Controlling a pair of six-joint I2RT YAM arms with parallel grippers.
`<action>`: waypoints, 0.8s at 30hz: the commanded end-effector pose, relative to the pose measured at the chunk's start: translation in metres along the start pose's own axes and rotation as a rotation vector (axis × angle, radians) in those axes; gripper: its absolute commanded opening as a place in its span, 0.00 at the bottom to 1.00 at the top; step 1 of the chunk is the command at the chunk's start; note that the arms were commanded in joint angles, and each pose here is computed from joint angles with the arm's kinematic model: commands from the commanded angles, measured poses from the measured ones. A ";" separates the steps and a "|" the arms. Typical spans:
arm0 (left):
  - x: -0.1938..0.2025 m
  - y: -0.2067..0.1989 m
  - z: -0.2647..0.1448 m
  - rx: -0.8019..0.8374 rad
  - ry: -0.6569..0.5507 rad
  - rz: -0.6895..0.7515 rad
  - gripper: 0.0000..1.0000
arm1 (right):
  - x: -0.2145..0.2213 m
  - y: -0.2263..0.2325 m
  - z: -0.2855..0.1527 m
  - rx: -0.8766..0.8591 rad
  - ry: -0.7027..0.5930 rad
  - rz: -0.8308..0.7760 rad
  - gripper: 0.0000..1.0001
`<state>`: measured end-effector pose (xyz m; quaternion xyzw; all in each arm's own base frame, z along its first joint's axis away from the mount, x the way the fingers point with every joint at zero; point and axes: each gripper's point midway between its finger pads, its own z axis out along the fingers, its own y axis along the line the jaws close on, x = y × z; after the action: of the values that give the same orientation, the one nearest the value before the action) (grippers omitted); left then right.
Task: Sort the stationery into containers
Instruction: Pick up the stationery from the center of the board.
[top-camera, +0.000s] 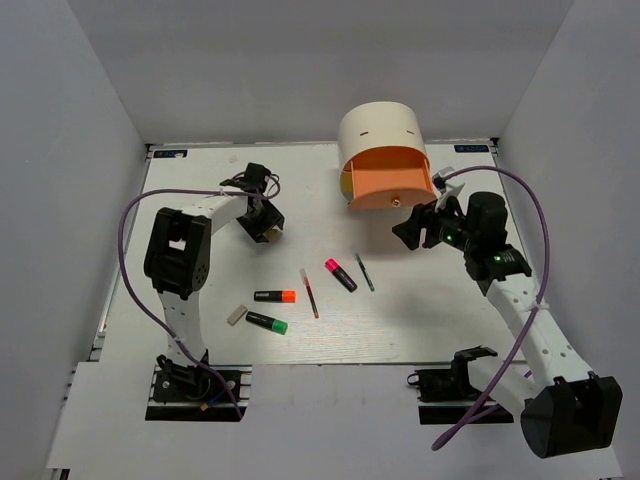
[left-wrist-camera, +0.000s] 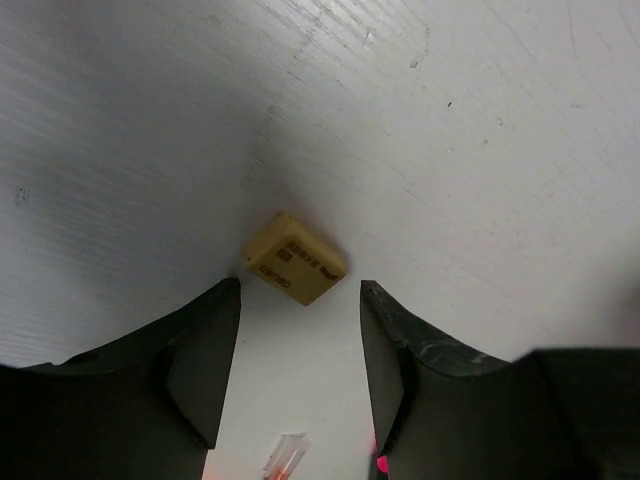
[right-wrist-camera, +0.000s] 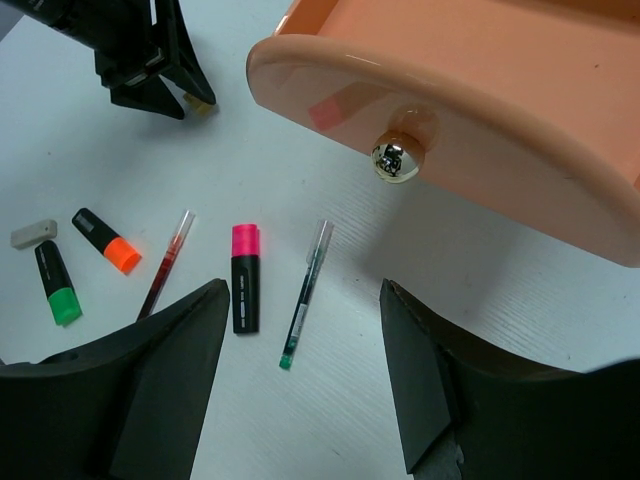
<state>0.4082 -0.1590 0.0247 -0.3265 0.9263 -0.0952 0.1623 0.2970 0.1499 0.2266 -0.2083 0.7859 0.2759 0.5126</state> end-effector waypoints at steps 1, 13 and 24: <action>-0.001 0.004 0.001 -0.046 -0.004 -0.011 0.61 | -0.006 0.001 -0.007 0.005 -0.032 -0.037 0.68; 0.005 0.014 0.019 -0.113 0.030 0.004 0.27 | -0.004 0.007 -0.019 0.009 -0.050 -0.059 0.68; 0.006 -0.098 -0.098 0.484 -0.116 0.320 0.06 | 0.014 0.009 -0.027 0.010 -0.031 -0.094 0.62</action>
<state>0.3994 -0.1808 0.0439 -0.2464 0.9424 -0.1344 0.1820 0.2708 0.1424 0.2244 -0.2247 0.7759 0.2627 0.5277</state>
